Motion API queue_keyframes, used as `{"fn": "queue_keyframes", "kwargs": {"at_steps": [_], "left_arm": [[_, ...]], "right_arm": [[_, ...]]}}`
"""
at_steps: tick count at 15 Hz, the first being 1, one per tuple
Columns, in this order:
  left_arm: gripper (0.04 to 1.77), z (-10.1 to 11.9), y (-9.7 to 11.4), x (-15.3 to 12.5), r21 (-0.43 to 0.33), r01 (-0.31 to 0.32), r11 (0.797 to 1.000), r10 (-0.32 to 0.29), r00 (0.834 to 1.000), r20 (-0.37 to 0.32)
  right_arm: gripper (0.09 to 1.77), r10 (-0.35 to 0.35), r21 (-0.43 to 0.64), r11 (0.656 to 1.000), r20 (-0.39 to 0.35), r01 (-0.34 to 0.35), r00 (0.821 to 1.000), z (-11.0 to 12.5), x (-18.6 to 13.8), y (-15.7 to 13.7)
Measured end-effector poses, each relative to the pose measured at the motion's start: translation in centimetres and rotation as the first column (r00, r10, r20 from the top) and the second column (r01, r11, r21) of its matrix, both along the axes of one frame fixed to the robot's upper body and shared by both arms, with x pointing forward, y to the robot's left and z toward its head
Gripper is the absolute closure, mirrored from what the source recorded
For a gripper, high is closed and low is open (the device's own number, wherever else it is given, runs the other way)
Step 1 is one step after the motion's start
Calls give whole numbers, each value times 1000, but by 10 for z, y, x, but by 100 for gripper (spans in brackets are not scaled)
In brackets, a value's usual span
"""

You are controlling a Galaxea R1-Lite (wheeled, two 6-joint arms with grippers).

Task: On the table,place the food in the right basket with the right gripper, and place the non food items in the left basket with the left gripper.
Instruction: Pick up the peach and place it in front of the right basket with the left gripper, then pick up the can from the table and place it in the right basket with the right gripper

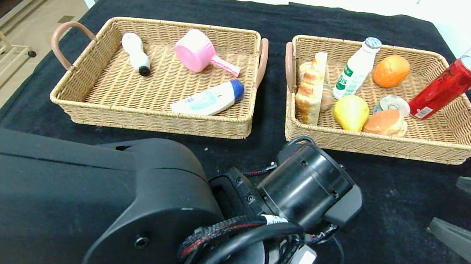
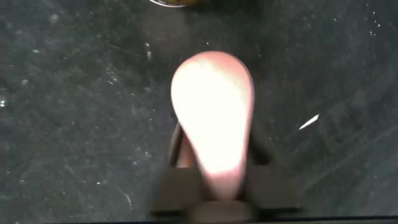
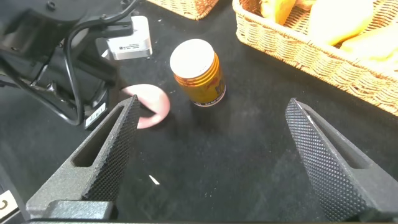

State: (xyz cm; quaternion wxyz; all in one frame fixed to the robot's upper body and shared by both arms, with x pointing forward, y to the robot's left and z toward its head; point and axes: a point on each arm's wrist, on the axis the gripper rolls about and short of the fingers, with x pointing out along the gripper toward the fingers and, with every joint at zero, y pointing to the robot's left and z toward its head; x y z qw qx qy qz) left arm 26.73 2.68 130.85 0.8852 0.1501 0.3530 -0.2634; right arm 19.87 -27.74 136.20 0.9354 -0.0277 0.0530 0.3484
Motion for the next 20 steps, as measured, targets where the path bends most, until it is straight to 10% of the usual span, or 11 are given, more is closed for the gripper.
{"fn": "queue_keyframes", "kwargs": {"at_steps": [8, 20], "left_arm": [[54, 1, 0, 1, 5, 1, 1000, -1, 1000, 3], [19, 39, 31, -16, -60, 7, 998, -5, 999, 34]], "right_arm": [[15, 2, -5, 1000, -7, -2, 1000, -2, 0, 0], [15, 7, -8, 1000, -12, -7, 1000, -3, 0, 1]]}}
